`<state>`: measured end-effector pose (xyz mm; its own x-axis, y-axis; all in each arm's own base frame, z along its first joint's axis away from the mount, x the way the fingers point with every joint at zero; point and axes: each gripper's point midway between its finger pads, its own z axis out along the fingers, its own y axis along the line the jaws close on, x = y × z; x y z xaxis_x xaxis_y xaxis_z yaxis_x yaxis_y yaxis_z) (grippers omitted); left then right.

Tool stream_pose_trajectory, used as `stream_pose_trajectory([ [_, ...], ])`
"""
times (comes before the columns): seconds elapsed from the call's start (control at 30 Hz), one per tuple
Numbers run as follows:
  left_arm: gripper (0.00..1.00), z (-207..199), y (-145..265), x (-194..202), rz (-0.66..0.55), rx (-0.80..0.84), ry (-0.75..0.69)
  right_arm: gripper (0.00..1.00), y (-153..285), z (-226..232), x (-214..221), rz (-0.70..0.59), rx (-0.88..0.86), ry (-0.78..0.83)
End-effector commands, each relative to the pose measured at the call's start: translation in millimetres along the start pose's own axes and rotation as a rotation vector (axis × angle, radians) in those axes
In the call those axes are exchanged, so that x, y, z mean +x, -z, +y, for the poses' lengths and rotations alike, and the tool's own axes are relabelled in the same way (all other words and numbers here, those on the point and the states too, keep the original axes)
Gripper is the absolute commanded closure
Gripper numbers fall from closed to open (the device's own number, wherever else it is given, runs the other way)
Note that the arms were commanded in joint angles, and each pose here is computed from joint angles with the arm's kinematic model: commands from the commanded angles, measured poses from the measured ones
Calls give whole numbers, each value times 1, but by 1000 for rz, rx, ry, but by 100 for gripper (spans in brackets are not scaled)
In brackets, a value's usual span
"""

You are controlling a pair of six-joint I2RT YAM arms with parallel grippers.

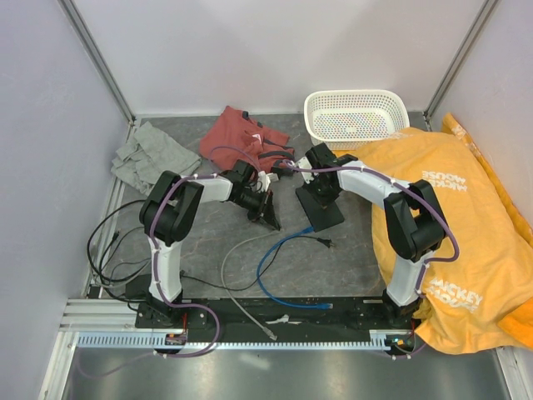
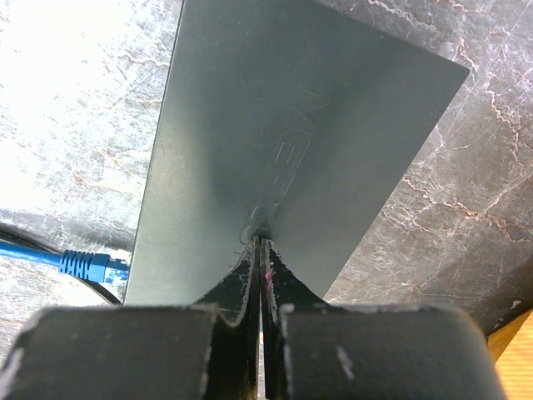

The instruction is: Pull the plug from the switch port

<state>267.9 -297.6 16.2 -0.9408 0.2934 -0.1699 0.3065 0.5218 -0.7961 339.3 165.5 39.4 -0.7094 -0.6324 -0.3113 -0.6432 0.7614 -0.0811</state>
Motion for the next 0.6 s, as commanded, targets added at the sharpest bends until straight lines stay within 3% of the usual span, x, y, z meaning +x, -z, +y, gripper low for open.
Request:
stream_pose_trajectory([
  [0.0, 98, -16, 9, -21, -34, -13, -163, 100, -31, 9, -4, -1, -20, 24],
  [0.17, 98, -51, 68, -60, -136, -20, -307, 100, -28, 5, -3, -6, 4, 36],
  [0.37, 98, -48, 185, -108, -349, -65, -152, 100, -25, 7, -2, -17, -2, 30],
  [0.43, 98, -55, 234, -125, -461, -127, -201, 100, -25, 6, -4, -23, 1, 30],
  [0.57, 99, -37, 291, -134, -524, -350, -282, 100, -28, 6, -9, -26, 0, 32],
])
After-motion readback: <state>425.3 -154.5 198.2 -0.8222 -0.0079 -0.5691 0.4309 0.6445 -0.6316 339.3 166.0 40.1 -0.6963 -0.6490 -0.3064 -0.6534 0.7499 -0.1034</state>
